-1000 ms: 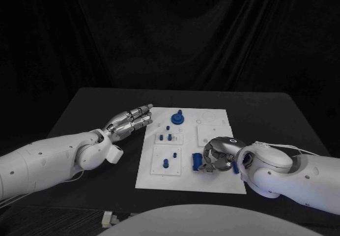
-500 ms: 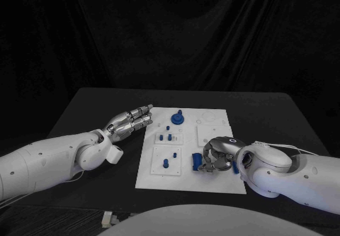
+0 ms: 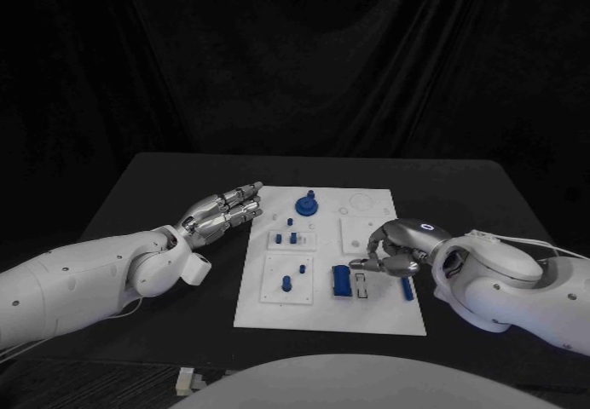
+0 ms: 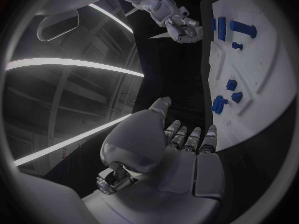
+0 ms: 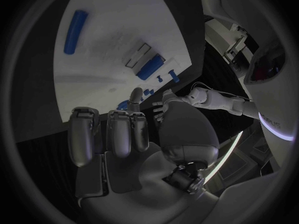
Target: Assemble the parts on the task board
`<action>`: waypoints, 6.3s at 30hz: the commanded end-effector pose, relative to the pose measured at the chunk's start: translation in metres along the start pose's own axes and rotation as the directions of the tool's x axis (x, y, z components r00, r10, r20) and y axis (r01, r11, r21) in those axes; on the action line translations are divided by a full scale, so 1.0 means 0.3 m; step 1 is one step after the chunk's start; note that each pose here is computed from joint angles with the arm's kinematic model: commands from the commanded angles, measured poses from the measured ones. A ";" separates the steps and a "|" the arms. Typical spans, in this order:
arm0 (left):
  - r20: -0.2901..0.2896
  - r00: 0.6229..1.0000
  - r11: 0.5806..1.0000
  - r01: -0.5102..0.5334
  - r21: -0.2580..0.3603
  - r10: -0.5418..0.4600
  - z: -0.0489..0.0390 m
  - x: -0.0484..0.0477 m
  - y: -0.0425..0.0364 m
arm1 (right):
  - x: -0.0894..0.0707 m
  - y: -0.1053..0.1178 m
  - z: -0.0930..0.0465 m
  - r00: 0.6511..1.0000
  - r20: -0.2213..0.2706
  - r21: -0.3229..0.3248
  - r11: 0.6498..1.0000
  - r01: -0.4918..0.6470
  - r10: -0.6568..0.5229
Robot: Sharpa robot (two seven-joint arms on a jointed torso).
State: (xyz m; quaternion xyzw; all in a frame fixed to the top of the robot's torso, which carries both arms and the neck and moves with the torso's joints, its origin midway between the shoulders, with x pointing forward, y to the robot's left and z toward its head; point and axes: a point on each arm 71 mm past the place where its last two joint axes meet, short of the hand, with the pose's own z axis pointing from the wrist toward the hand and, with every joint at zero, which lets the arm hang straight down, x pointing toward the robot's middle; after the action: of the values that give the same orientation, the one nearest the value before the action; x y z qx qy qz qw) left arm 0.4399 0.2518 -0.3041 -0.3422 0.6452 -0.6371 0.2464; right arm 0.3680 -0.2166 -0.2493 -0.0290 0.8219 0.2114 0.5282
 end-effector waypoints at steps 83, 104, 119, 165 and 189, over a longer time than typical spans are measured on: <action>-0.012 1.000 1.000 0.017 -0.004 -0.017 -0.002 0.011 0.017 | 0.104 -0.178 -0.018 0.956 -0.294 0.275 0.959 0.075 0.009; -0.014 1.000 1.000 0.020 -0.011 -0.020 -0.004 0.013 0.023 | 0.106 -0.134 -0.006 0.959 -0.245 0.254 0.964 -0.081 0.145; -0.012 1.000 1.000 0.020 -0.016 -0.020 -0.006 0.013 0.025 | 0.142 -0.103 -0.007 0.830 -0.264 0.377 0.845 -0.380 0.491; -0.022 0.999 0.999 0.024 -0.022 -0.025 0.002 0.021 0.028 | 0.167 -0.063 0.045 0.766 -0.283 0.434 0.789 -0.435 0.578; -0.027 0.999 0.999 0.029 -0.031 -0.030 -0.001 0.020 0.032 | 0.147 -0.067 0.039 0.797 -0.226 0.390 0.802 -0.453 0.561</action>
State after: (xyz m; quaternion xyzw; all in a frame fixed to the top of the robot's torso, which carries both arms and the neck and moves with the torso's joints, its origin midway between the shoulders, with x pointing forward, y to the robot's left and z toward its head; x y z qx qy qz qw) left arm 0.4358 0.2484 -0.3133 -0.3479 0.6568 -0.6285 0.2292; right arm 0.3626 -0.2230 -0.3016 0.2486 0.9064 0.1969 0.2791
